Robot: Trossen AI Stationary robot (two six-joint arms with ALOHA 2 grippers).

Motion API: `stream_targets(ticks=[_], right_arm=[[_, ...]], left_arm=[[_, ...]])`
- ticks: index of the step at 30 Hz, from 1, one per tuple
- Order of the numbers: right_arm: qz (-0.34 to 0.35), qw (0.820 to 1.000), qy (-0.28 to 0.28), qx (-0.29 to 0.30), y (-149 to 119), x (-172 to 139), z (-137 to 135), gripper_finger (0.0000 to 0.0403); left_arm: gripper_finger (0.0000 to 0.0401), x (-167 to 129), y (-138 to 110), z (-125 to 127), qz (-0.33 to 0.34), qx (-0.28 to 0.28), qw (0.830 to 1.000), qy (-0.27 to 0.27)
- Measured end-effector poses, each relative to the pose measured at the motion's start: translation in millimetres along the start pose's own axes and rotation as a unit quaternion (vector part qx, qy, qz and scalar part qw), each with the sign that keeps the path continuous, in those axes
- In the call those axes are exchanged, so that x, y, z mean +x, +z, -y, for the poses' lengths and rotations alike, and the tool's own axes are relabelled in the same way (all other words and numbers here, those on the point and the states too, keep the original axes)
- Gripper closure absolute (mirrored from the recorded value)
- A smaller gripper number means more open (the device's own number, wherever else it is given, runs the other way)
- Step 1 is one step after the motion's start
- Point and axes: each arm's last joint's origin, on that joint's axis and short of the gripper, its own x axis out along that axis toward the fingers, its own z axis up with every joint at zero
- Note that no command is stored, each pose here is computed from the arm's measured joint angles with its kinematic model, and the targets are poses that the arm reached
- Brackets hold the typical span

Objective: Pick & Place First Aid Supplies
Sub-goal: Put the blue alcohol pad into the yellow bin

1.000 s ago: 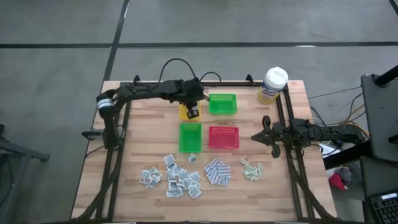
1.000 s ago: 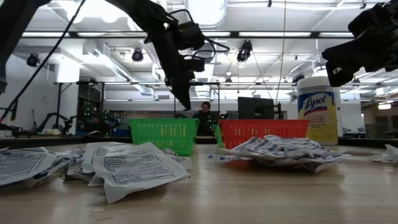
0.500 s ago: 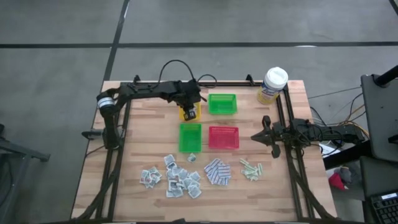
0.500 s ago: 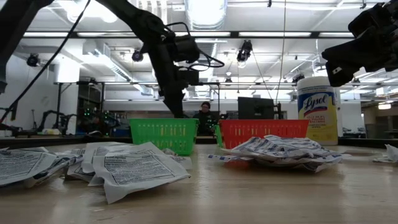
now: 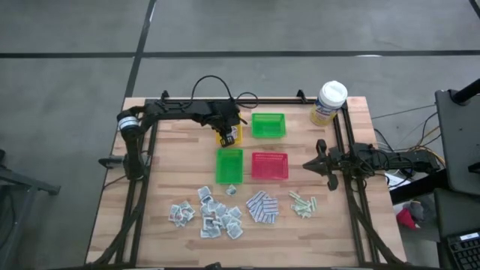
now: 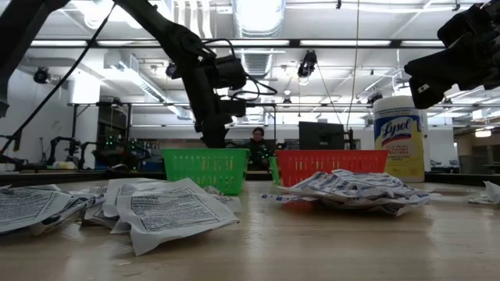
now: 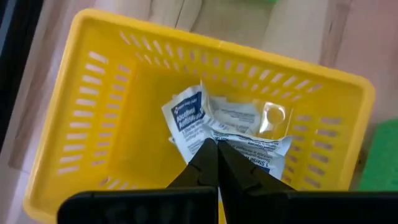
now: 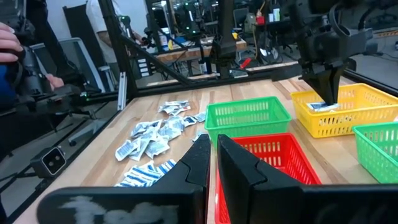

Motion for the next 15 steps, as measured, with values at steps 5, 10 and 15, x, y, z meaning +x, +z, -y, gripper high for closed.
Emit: stream_targets(ticks=[5, 10, 15], right_arm=[[0.000, 1.000, 0.000, 0.000, -0.1, 0.0, 0.0, 0.0374], [0.000, 1.000, 0.000, 0.000, 0.0, 0.0, 0.0, 0.0374], [0.000, 1.000, 0.000, 0.000, -0.1, 0.0, 0.0, 0.0374]], left_arm=[[0.0401, 0.0, 2.3, -0.4, 0.012, -0.001, 1.000, 0.002], [0.0401, 0.0, 2.5, -0.5, 0.013, 0.000, 1.000, 0.003], [0.0385, 0.0, 2.7, -0.5, 0.014, 0.000, 1.000, 0.003]])
